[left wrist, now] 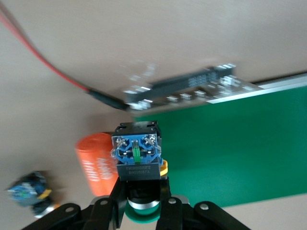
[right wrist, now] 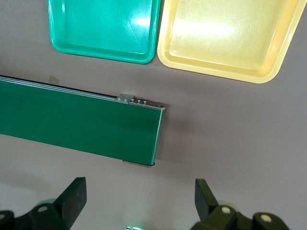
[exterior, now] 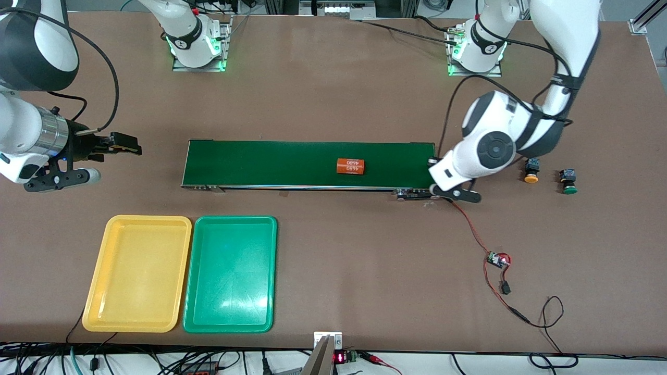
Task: Sort buttons by color to trays
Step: 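Carry the green button onto the belt and release it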
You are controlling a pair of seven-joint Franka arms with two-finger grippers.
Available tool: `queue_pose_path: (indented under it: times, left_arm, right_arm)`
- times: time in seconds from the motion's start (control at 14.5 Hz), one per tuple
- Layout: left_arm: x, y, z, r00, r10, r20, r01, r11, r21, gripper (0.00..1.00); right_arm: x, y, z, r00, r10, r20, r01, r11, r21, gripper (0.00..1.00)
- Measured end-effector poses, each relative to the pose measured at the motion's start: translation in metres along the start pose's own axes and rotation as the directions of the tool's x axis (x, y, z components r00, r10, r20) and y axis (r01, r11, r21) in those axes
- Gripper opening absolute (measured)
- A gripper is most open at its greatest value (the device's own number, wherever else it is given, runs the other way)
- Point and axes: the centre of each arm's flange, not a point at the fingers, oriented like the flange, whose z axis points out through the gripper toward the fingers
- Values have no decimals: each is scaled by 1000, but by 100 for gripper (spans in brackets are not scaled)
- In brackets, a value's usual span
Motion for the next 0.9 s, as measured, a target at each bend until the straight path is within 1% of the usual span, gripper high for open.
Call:
queue_pose_path:
  times: [0.21,0.41,0.55,0.62,0.76,0.83,0.9]
  left_arm:
    - [-6,26,9,1000,15,27,-14,999,-38,31]
    - [-9,40,24,998,33,54,-31,999,-43,32]
    - [-6,39,31,998,31,58,-28,999,-47,35]
    - [-5,38,31,998,29,52,-27,998,-49,41]
    - [-3,38,26,999,28,33,-26,998,-52,58]
    - [-2,39,18,999,27,17,-26,998,-53,66]
    - [-1,37,6,1000,23,-8,-24,998,-53,77]
  right_arm:
    - [0,0,0,1000,0,0,0,1000,0,100]
    - [0,0,0,1000,0,0,0,1000,0,100]
    - [0,1,0,1000,2,0,-2,1000,0,100]
    - [0,2,0,1000,3,-1,-3,1000,0,100]
    - [0,3,0,1000,5,-1,-5,1000,1,100]
    - [0,4,0,1000,6,-1,-6,1000,1,100]
    - [0,5,0,1000,8,-1,-8,1000,1,100]
